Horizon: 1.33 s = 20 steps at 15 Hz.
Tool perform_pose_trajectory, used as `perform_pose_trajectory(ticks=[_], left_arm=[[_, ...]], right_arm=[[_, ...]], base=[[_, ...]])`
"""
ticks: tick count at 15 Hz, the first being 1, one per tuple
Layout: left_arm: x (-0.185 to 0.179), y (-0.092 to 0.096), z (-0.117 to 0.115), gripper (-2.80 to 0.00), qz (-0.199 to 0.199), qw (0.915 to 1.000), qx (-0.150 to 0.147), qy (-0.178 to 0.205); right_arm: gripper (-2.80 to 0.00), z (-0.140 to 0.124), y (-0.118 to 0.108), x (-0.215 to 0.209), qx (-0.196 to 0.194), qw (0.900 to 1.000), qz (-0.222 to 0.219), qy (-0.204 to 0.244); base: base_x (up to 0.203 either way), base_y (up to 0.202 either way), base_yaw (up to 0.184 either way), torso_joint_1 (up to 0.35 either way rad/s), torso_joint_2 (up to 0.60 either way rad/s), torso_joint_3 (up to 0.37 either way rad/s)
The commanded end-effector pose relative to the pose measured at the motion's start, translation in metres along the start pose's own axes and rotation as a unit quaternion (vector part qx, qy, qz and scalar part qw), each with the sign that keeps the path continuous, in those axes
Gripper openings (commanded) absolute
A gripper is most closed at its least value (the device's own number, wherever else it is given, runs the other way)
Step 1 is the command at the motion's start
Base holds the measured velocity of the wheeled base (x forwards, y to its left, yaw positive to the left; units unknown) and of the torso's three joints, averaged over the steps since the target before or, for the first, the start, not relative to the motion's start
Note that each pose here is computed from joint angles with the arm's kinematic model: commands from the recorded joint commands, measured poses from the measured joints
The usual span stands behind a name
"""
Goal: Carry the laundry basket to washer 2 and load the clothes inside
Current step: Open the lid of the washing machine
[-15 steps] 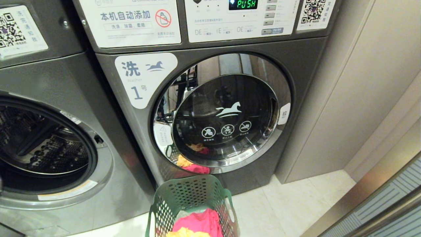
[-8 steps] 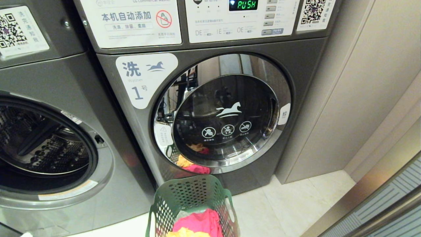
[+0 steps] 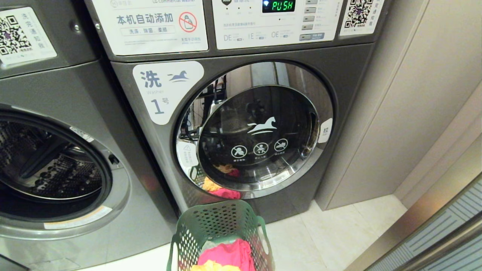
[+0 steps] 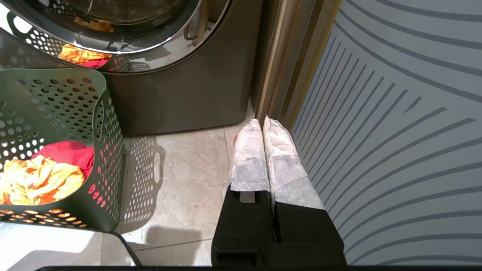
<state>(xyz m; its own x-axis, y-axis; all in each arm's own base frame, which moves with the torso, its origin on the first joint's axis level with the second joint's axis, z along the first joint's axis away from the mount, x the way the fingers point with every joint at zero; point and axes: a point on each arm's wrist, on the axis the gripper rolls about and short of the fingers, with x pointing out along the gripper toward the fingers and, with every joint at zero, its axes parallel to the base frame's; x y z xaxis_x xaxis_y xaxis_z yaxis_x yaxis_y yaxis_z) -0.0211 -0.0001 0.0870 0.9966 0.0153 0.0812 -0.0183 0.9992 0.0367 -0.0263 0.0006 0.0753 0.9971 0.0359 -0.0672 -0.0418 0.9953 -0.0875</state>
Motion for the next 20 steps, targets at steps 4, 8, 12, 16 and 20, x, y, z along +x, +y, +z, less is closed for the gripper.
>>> perform_pose_trajectory(ticks=[4,8,12,16,20], left_arm=[[0.0002,-0.0003,-0.0119,-2.8,0.002,0.9999,-0.009,0.009],[0.0003,-0.0003,-0.0118,-2.8,0.002,0.9999,-0.008,0.009],[0.0002,-0.0004,-0.0117,-2.8,0.001,0.9999,-0.008,0.008],[0.0002,-0.0004,-0.0117,-2.8,0.001,1.0,-0.006,0.008],[0.0002,-0.0003,-0.0117,-2.8,0.002,0.9999,-0.014,0.008]], right_arm=[[-2.8,0.0,0.0,0.0001,0.0,1.0,0.001,0.001],[-2.8,0.0,0.0,0.0001,-0.001,1.0,0.001,0.001],[-2.8,0.0,0.0,0.0001,-0.001,1.0,0.002,0.001],[-2.8,0.0,0.0,0.0001,-0.001,1.0,0.001,0.001],[-2.8,-0.0002,0.0001,0.0002,-0.007,1.0,0.003,0.001]], base=[[0.0,0.0,0.0,0.0,0.0,0.0],[0.0,0.0,0.0,0.0,0.0,0.0],[-0.108,0.0,0.0,0.004,0.0,0.001],[-0.194,0.0,0.002,0.001,0.0,0.0],[-0.057,0.0,0.001,-0.001,0.0,0.001]])
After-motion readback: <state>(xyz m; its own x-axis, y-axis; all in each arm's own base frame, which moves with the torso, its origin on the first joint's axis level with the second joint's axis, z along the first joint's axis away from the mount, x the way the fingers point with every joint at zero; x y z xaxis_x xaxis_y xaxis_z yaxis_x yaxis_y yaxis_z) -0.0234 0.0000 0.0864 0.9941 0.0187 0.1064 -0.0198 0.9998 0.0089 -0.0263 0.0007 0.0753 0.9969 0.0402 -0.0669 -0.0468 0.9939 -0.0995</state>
